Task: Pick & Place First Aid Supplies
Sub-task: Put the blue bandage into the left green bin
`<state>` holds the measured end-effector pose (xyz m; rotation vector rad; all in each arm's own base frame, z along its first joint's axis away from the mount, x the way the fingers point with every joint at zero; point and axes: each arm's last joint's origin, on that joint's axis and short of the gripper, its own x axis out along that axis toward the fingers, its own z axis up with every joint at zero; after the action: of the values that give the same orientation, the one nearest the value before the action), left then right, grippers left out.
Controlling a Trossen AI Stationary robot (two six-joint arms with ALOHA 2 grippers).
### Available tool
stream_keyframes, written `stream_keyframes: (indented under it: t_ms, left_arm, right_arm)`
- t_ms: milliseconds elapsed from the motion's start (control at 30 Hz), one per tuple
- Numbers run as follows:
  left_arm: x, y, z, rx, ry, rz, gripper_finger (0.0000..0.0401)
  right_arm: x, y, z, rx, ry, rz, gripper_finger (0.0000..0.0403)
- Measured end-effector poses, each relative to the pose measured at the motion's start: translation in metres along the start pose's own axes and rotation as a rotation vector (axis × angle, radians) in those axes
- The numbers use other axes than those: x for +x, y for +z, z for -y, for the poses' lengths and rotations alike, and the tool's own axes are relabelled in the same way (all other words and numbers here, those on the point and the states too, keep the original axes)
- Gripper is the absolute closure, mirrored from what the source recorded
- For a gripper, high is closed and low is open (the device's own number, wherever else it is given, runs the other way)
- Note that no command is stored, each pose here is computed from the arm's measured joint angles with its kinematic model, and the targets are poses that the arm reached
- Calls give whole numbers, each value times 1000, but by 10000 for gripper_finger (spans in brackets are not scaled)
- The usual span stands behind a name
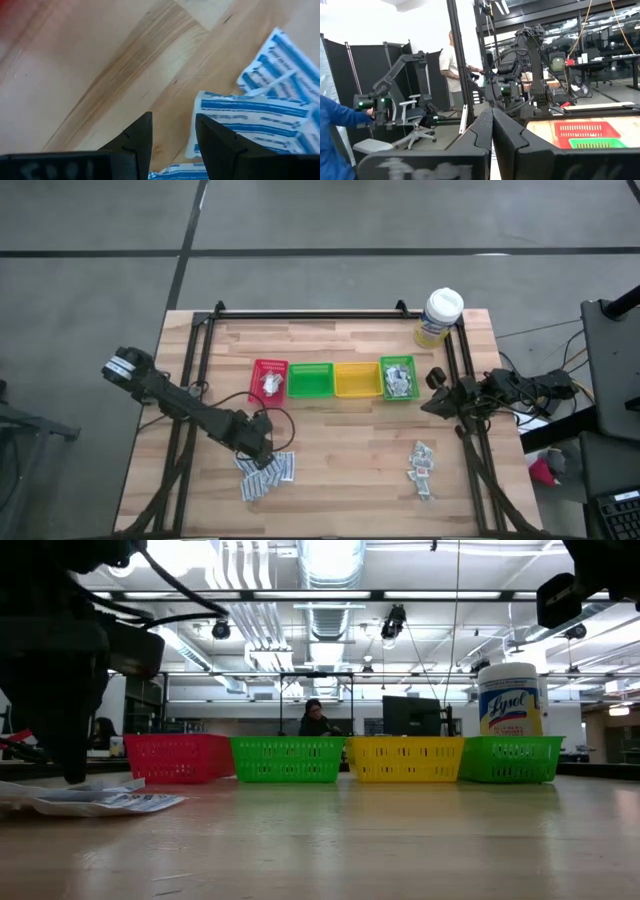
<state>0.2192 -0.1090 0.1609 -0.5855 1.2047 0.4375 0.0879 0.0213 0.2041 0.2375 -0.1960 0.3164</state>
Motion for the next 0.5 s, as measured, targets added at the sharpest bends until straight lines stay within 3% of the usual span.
stream_keyframes:
  t_ms: [300, 500]
  left_arm:
    - [13, -2, 1, 8, 45, -20, 259]
    - [5, 0, 1, 9, 10, -5, 259]
  right_arm:
    - [0, 0, 0, 0, -1, 0, 394]
    - [0, 0, 0, 0, -1, 0, 394]
